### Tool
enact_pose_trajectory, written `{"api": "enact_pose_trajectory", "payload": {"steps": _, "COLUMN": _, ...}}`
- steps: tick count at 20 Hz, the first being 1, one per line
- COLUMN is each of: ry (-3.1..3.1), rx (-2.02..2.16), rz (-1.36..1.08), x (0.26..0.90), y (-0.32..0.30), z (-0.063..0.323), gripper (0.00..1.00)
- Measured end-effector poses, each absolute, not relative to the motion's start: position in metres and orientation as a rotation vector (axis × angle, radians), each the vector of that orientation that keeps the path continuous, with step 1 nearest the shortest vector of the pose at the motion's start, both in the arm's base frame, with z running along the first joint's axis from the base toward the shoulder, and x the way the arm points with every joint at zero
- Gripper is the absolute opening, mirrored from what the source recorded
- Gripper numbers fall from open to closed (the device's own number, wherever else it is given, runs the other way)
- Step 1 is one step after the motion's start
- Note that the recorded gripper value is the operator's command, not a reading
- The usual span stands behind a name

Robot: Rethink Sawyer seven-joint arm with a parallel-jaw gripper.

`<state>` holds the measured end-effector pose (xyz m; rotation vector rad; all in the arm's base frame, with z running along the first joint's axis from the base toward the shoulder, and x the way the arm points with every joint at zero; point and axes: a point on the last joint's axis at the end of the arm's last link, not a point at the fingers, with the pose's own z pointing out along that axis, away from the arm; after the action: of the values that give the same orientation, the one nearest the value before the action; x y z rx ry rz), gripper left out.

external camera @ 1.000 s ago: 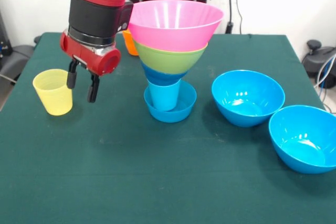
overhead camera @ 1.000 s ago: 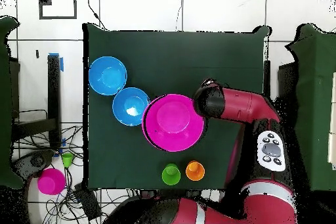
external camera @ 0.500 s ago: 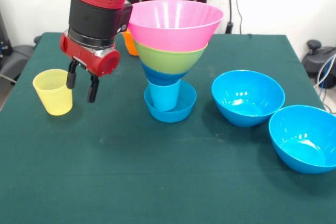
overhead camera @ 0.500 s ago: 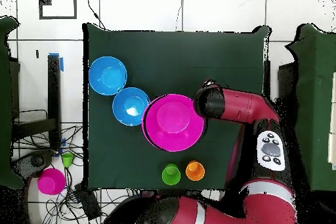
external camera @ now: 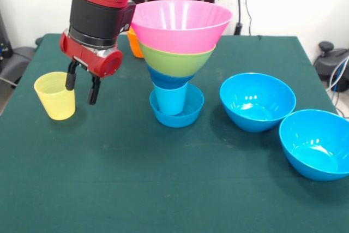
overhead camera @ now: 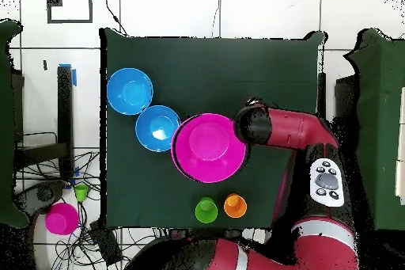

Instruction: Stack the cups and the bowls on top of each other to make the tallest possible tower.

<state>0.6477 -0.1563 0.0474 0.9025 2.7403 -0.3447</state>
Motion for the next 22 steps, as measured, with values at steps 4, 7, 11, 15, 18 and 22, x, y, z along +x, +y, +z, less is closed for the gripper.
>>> {"api": "enact_pose_trajectory", "payload": {"steps": 4, "ry": 2.741, "rx": 0.893, "rz": -0.376, "x": 0.643, "y": -0.163, "z": 0.049, "gripper": 1.0}}
{"api": "enact_pose_trajectory", "payload": {"steps": 7, "ry": 2.739, "rx": 0.892, "rz": -0.405, "x": 0.638, "y": -0.171, "z": 0.05, "gripper": 1.0}}
{"api": "enact_pose_trajectory", "payload": {"steps": 11, "ry": 2.734, "rx": 0.899, "rz": -0.446, "x": 0.63, "y": -0.184, "z": 0.053, "gripper": 1.0}}
{"api": "enact_pose_trajectory", "payload": {"steps": 15, "ry": 2.731, "rx": 0.905, "rz": -0.459, "x": 0.628, "y": -0.189, "z": 0.055, "gripper": 1.0}}
{"api": "enact_pose_trajectory", "payload": {"steps": 18, "ry": 2.738, "rx": 0.907, "rz": -0.461, "x": 0.626, "y": -0.189, "z": 0.051, "gripper": 1.0}}
{"api": "enact_pose_trajectory", "payload": {"steps": 22, "ry": 2.756, "rx": 0.91, "rz": -0.462, "x": 0.62, "y": -0.188, "z": 0.039, "gripper": 1.0}}
